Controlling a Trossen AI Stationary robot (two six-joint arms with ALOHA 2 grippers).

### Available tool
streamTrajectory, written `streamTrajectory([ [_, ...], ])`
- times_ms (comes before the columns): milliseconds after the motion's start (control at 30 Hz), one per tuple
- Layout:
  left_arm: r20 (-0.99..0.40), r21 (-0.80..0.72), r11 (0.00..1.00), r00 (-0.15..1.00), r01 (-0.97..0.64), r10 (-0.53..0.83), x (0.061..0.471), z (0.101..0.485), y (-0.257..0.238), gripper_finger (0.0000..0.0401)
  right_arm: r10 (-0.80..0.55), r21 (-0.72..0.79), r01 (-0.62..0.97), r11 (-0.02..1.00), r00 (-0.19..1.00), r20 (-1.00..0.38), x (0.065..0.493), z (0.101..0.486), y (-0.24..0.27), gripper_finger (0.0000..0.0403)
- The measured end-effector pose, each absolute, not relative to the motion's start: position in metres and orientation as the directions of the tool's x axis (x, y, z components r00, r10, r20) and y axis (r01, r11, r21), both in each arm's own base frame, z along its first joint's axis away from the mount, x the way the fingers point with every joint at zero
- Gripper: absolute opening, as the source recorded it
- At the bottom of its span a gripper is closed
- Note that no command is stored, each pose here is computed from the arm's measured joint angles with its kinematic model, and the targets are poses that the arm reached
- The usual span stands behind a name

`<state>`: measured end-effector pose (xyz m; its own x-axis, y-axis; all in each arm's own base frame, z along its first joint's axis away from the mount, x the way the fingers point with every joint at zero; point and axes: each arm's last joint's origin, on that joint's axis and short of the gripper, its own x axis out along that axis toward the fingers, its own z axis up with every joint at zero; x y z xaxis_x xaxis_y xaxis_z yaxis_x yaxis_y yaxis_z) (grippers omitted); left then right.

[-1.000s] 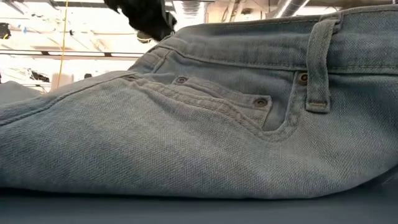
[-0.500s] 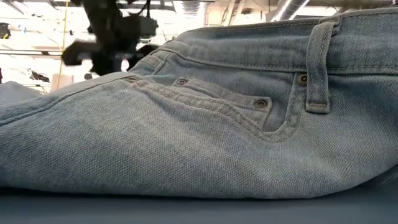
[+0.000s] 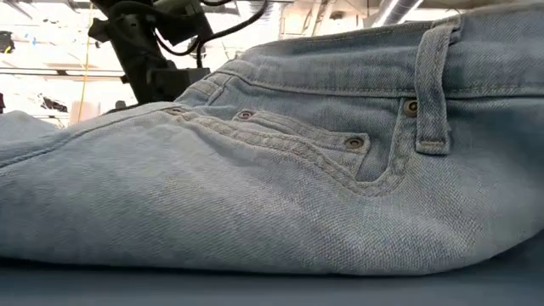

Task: Fold Laundry from Bin
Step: Fold the blue pants

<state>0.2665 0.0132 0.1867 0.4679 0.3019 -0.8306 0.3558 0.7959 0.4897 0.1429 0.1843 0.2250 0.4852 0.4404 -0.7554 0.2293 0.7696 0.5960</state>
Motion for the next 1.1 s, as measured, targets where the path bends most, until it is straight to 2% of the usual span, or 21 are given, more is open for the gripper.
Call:
streamTrajectory([
  [200, -0.797, 0.514, 0.807, 0.509, 0.291, 0.324, 0.271, 0.19, 0.018, 0.0021, 0.508, 0.662, 0.231, 0.714, 0.479, -0.715, 0.147, 0.229, 0.187, 0.0056],
  [233, -0.793, 0.514, 0.81, 0.515, 0.283, 0.324, 0.272, 0.19, 0.018, 0.0011, 0.518, 0.67, 0.229, 0.706, 0.479, -0.709, 0.148, 0.23, 0.187, 0.0056],
  [500, -0.776, 0.527, 0.811, 0.533, 0.255, 0.336, 0.274, 0.192, 0.019, 0.0, 0.504, 0.661, 0.225, 0.716, 0.489, -0.712, 0.157, 0.229, 0.18, 0.0072],
  [667, -0.776, 0.527, 0.81, 0.533, 0.255, 0.337, 0.274, 0.192, 0.019, 0.0, 0.53, 0.668, 0.243, 0.704, 0.446, -0.721, 0.162, 0.229, 0.174, 0.0128],
  [900, -0.775, 0.534, 0.802, 0.533, 0.266, 0.339, 0.274, 0.192, 0.019, 0.0, 0.729, 0.772, 0.281, 0.57, 0.26, -0.633, 0.165, 0.237, 0.172, 0.021],
  [1100, -0.775, 0.537, 0.8, 0.533, 0.268, 0.341, 0.274, 0.192, 0.019, 0.0, 0.75, 0.818, 0.217, 0.532, 0.327, -0.575, 0.162, 0.253, 0.16, 0.0219],
])
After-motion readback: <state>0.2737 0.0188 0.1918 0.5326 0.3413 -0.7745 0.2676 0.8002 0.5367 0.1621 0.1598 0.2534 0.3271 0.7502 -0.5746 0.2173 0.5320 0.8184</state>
